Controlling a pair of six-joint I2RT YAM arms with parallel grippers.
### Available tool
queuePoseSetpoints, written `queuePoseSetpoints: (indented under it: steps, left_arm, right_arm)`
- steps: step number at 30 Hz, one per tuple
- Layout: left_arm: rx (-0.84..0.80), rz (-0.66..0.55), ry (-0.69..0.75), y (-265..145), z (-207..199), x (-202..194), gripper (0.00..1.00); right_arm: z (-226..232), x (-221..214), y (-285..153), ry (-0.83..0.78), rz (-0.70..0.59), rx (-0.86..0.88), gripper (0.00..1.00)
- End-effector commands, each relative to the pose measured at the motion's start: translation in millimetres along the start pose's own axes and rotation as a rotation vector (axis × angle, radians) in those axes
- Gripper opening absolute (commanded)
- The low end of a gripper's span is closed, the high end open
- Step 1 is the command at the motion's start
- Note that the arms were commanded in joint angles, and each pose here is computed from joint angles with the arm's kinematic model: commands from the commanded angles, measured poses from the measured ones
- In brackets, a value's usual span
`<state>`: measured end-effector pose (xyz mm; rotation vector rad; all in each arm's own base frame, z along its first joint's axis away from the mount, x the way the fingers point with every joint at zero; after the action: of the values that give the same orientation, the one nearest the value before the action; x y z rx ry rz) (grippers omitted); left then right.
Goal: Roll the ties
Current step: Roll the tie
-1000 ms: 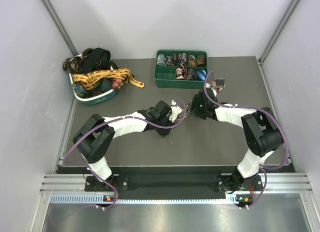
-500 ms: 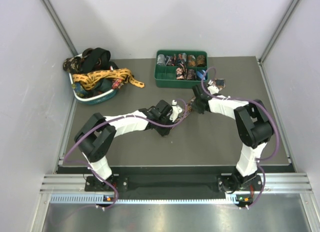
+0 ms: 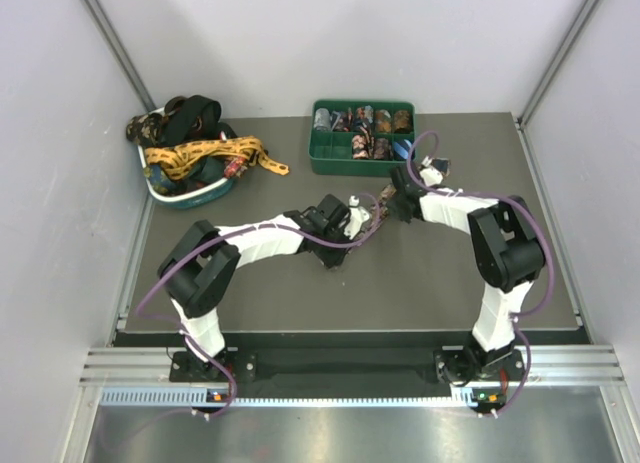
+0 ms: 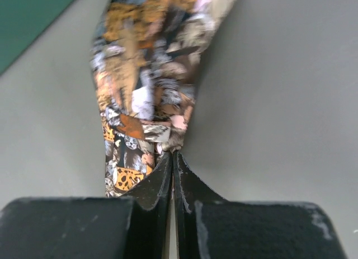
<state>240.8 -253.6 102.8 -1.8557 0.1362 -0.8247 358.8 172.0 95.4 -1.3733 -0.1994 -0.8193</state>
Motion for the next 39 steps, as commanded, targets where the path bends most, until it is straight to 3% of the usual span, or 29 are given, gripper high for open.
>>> queuePoseSetpoints:
  steps: [1, 16, 18, 24, 30, 35, 39]
  left_arm:
    - [-0.007, 0.07, 0.002, 16.3, 3.2, -4.7, 0.3]
    - [-0.053, 0.046, 0.0, 29.0, -6.9, 26.4, 0.3]
    - [-0.057, 0.06, -0.003, 34.0, -7.5, 26.1, 0.3]
    - [-0.014, 0.082, 0.004, 31.5, -3.4, 20.3, 0.31]
    - [0.004, 0.076, 0.01, 27.3, -2.7, 22.8, 0.32]
    - [0.006, 0.055, 0.022, 23.1, -2.5, 27.0, 0.33]
    - [-0.005, 0.036, 0.032, 21.8, -2.2, 26.1, 0.35]
  right_arm:
    - [-35.1, 18.8, 5.9, 0.031, -0.053, -0.094, 0.0]
    - [-74.3, 60.2, 13.7, 0.04, -0.066, -0.093, 0.0]
    - [-74.6, 62.5, 10.7, 0.025, -0.071, -0.091, 0.13]
    - [-77.3, 69.8, -2.7, 0.005, -0.125, -0.039, 0.38]
    - [-69.7, 67.6, -32.7, -0.091, -0.192, 0.183, 0.56]
    - [-67.0, 39.9, -72.5, -0.226, -0.271, 0.412, 0.65]
    - [-55.3, 10.9, -86.1, -0.292, -0.189, 0.545, 0.7]
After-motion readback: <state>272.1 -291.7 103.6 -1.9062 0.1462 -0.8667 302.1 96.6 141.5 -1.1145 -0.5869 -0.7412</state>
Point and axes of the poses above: each gripper's point midway between its finger pads, its own y axis out along the fingers, its own z axis along the line the jaws close on, x = y × z, the point moved 9 cm from there along -y, back along the fingers, and after that the axes turned 14 degrees about -y, right-handed, at the moved point
